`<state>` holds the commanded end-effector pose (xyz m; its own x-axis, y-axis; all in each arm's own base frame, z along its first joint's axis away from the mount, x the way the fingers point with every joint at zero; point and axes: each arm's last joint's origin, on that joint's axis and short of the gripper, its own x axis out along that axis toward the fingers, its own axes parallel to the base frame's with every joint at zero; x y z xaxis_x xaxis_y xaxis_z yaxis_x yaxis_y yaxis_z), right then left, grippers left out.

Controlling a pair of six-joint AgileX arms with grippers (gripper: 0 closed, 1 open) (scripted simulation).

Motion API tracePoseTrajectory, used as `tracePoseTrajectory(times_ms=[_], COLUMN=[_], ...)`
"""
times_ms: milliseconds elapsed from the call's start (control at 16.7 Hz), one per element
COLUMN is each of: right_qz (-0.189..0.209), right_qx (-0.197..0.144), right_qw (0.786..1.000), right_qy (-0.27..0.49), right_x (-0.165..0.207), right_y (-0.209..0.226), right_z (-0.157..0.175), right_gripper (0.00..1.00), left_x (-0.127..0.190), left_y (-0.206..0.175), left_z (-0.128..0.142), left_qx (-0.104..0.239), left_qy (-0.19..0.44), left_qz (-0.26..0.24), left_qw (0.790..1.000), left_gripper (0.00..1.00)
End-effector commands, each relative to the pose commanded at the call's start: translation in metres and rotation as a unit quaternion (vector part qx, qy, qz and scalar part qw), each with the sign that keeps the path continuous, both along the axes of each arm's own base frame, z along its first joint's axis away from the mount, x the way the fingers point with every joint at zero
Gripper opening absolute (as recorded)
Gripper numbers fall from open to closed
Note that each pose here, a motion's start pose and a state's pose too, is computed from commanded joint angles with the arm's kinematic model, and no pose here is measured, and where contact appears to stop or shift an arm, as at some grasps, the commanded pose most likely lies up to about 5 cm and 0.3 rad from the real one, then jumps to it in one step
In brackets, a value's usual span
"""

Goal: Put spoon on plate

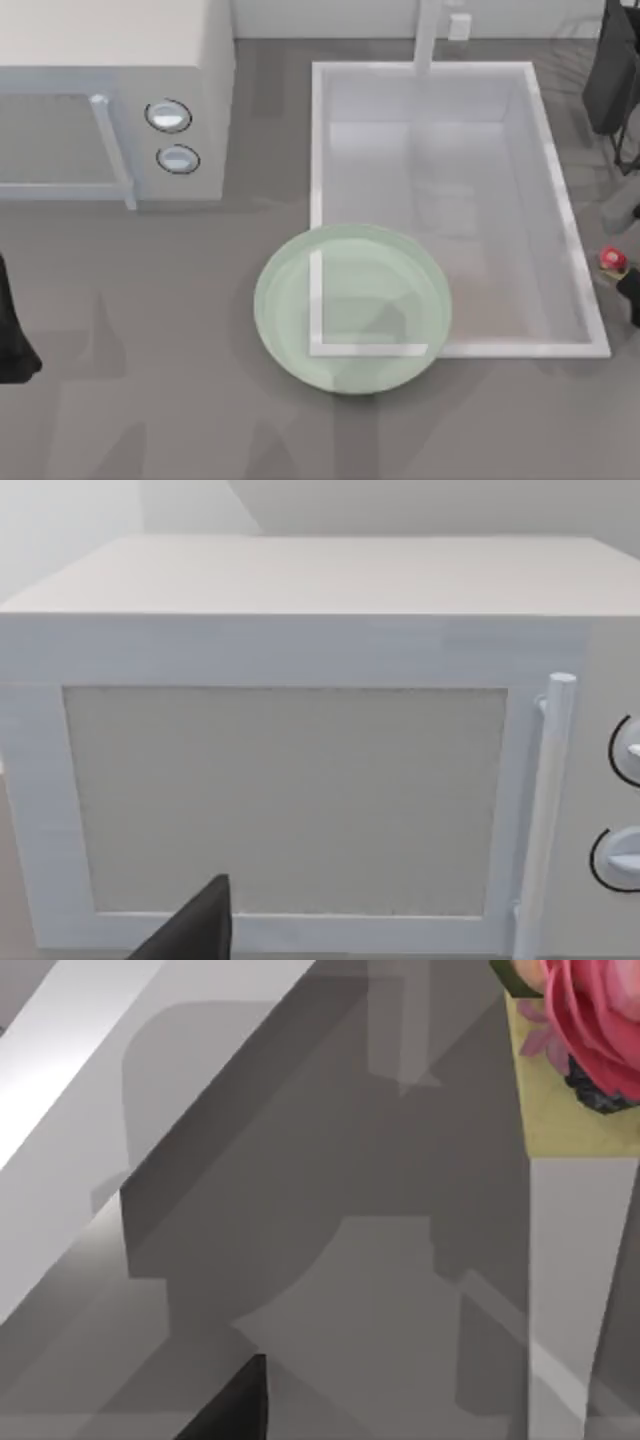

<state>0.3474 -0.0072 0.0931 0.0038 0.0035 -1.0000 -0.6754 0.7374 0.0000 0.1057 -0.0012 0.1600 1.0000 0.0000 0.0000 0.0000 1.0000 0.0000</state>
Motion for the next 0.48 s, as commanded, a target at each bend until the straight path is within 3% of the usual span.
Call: tracePoseTrajectory(times_ms=[480], right_qz=[0.0], right_qx=[0.0], right_qw=[1.0], right_qy=[0.0], right_x=[0.0], right_y=[0.0], right_z=[0.0], right_gripper=[0.0], left_x=[0.0], left_y=[0.0], left_z=[0.0], left_qx=[0.0], left_qy=[0.0], left_qz=[0.0], left_qw=[1.0], left_gripper=[1.0])
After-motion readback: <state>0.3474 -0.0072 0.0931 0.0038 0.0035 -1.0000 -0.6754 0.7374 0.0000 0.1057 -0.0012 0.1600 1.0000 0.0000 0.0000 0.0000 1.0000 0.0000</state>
